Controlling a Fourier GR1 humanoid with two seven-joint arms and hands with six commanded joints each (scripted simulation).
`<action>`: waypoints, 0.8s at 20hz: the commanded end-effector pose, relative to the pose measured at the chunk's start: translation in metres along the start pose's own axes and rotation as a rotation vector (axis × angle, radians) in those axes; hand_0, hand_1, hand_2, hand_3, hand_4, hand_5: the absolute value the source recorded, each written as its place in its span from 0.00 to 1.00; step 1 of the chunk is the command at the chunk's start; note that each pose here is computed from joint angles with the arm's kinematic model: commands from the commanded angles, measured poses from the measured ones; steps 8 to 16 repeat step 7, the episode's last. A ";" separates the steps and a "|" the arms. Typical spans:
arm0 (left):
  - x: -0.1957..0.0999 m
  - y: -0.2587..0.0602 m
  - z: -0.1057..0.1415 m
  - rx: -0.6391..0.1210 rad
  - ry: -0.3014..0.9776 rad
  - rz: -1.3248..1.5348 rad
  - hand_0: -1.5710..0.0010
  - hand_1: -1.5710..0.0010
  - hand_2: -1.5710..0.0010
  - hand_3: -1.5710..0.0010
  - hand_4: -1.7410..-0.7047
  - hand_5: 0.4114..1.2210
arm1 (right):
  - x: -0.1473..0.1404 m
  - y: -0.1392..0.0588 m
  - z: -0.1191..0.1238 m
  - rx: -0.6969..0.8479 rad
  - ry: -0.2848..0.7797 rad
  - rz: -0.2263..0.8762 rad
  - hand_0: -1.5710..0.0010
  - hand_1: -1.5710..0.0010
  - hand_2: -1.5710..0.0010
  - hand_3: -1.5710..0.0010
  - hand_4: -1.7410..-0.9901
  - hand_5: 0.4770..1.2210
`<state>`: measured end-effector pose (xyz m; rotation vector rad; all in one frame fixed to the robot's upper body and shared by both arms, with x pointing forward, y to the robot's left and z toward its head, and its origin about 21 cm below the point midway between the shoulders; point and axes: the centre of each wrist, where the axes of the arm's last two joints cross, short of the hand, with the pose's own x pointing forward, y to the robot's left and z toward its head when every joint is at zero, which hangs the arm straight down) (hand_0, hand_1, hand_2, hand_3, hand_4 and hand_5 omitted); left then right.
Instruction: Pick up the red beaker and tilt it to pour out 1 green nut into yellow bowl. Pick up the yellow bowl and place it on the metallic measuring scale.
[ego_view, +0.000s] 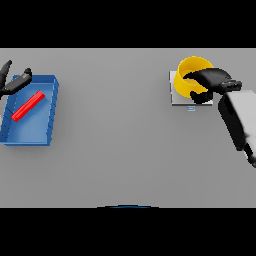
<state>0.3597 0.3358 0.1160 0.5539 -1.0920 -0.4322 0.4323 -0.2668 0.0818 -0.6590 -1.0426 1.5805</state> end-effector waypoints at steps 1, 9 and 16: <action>0.002 -0.004 0.000 -0.006 -0.004 0.002 1.00 1.00 1.00 1.00 0.88 0.42 | 0.001 -0.001 0.000 0.002 -0.009 0.012 0.84 0.84 0.88 0.89 0.39 0.47; 0.006 0.000 0.005 0.005 -0.010 0.000 1.00 1.00 1.00 1.00 0.88 0.43 | -0.002 0.000 0.002 0.035 0.020 0.024 0.96 0.96 0.97 0.97 0.47 0.41; 0.006 0.000 0.005 0.005 -0.010 0.000 1.00 1.00 1.00 1.00 0.88 0.43 | -0.002 0.000 0.002 0.035 0.020 0.024 0.96 0.96 0.97 0.97 0.47 0.41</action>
